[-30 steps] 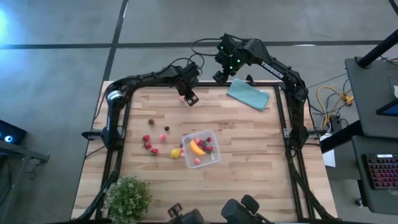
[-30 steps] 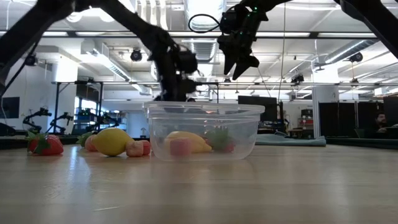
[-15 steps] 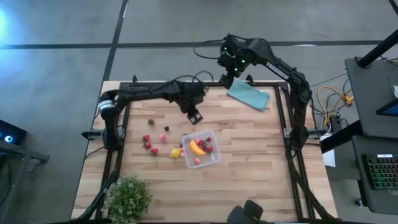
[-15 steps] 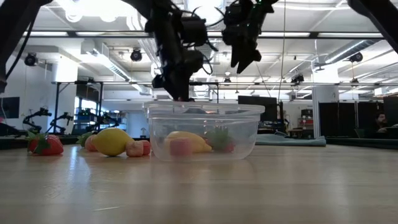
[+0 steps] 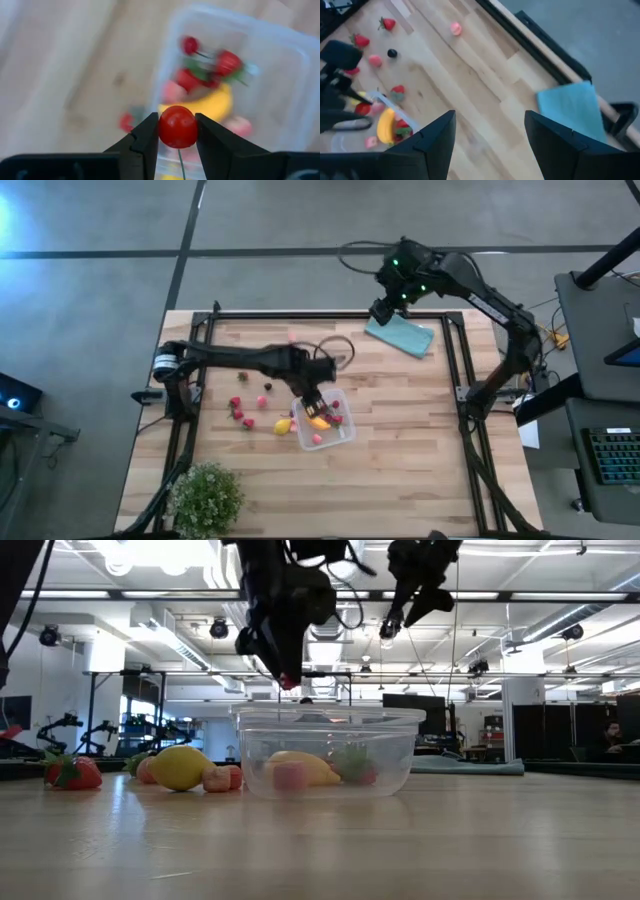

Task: Pick and placing Produce into tupperware
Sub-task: Put the red cherry into the transparent bin, then put the pink peach into the transparent bin, then put the red strawberry into the transparent bin

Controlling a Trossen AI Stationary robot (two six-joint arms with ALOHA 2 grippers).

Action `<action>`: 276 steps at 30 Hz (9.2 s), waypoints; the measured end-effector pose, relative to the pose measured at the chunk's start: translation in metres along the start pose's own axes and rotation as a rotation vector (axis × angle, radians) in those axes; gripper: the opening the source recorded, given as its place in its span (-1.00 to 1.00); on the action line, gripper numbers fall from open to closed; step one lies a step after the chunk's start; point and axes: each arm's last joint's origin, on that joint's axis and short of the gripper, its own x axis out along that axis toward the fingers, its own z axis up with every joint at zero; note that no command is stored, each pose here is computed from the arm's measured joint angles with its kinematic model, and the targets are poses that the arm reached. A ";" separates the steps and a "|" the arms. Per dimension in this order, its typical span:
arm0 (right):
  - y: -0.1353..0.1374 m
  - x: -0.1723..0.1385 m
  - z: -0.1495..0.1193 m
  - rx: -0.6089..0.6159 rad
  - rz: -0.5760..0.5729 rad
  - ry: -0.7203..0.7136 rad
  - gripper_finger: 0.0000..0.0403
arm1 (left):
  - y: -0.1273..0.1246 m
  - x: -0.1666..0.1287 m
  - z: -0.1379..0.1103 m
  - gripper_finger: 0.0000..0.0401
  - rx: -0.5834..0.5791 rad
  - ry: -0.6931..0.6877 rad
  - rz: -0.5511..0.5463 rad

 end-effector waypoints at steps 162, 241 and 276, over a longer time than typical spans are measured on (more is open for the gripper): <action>-0.032 0.012 -0.036 0.263 -0.146 -0.221 0.13 | 0.235 0.089 0.023 -0.21 -0.367 -0.014 0.175; -0.022 0.014 -0.056 0.151 -0.168 -0.011 0.13 | -0.059 0.020 -0.048 -0.23 -0.231 -0.129 -0.100; -0.021 0.015 -0.056 0.168 -0.164 -0.024 0.13 | -0.009 0.033 -0.084 -0.19 0.194 0.071 0.139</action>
